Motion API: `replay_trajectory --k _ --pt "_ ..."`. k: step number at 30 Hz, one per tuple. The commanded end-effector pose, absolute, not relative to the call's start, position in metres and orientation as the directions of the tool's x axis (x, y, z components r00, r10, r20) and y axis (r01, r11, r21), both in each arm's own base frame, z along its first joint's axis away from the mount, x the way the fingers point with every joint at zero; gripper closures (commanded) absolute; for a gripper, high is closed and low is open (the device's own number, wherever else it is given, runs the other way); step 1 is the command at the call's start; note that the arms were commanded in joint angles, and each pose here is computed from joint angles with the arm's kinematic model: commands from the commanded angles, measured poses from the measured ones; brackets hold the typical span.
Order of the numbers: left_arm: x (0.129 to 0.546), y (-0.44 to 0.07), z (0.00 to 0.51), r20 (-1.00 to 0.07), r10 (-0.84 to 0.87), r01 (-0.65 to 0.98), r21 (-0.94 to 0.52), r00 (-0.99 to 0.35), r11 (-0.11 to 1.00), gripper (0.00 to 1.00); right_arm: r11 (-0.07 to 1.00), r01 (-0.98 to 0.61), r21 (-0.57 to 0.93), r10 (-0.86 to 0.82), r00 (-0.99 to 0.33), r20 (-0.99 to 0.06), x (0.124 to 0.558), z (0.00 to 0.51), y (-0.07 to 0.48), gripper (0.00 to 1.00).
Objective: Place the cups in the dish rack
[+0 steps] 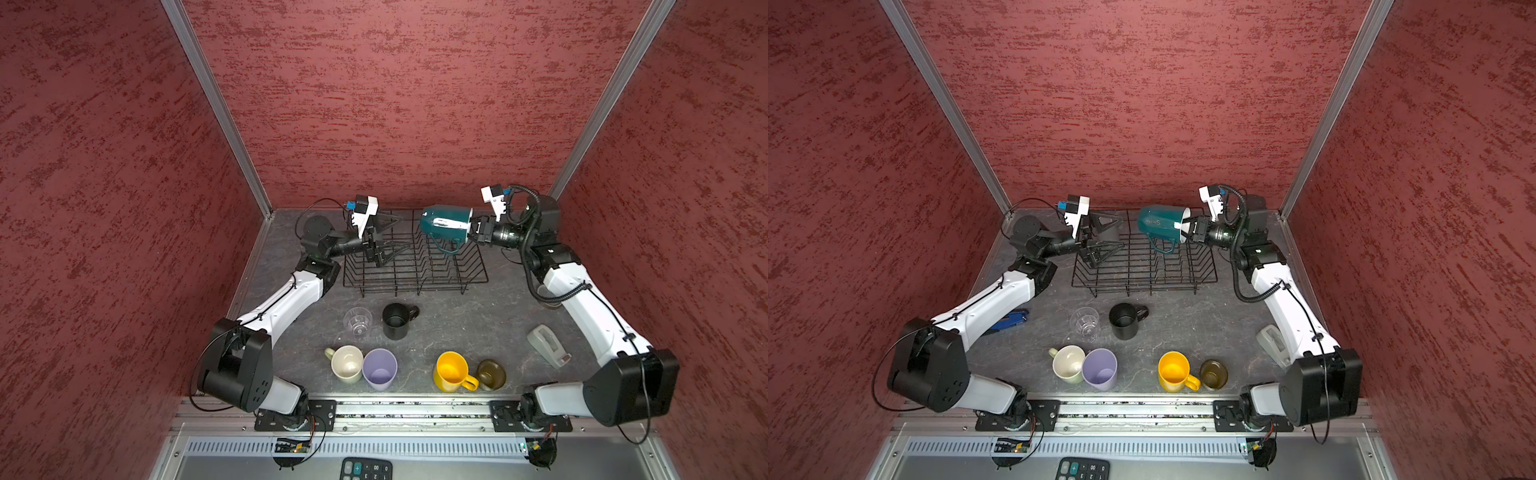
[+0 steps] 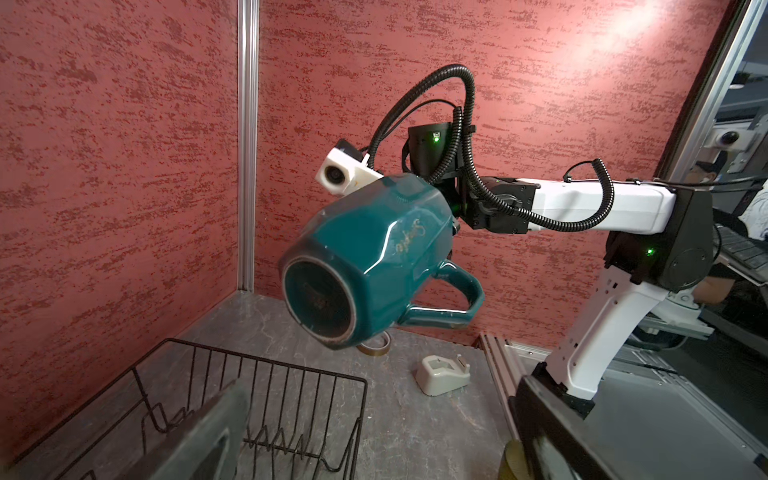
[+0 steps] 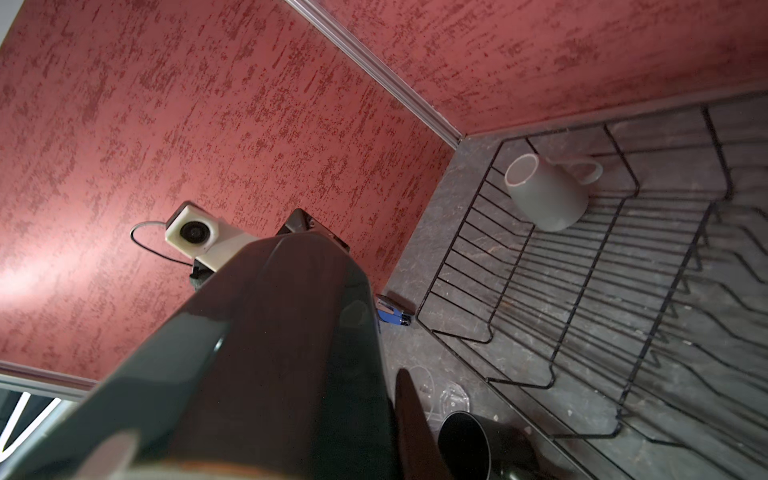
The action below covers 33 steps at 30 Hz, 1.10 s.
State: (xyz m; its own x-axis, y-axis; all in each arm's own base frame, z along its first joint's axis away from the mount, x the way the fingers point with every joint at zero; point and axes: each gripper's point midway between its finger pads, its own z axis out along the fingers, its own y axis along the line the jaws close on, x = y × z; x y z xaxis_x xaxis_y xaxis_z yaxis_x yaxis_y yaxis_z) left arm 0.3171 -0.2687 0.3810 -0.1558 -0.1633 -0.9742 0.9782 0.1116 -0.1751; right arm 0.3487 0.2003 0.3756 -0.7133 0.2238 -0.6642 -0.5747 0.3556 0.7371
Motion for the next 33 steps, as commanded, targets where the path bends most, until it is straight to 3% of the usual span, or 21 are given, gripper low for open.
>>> replay_trajectory --k 1,11,19,33 --pt "0.313 -0.272 0.380 -0.949 -0.123 0.954 -0.298 -0.291 0.037 0.01 0.423 -0.744 0.518 0.168 -0.498 -0.851 0.336 0.413 0.193 1.00" --pt "0.285 -0.288 0.393 -0.925 -0.054 0.924 -0.370 -0.376 -0.101 0.00 0.540 -0.811 0.225 0.048 -0.238 -0.970 0.330 0.418 0.191 1.00" --pt "0.276 -0.295 0.398 -0.892 0.003 0.878 -0.446 -0.453 -0.174 0.00 0.441 -0.896 0.049 -0.013 -0.061 -0.998 0.307 0.432 0.215 1.00" --pt "0.272 -0.303 0.393 -0.854 0.060 0.831 -0.517 -0.516 -0.206 0.00 0.291 -0.956 -0.037 -0.054 0.022 -0.998 0.278 0.428 0.239 1.00"
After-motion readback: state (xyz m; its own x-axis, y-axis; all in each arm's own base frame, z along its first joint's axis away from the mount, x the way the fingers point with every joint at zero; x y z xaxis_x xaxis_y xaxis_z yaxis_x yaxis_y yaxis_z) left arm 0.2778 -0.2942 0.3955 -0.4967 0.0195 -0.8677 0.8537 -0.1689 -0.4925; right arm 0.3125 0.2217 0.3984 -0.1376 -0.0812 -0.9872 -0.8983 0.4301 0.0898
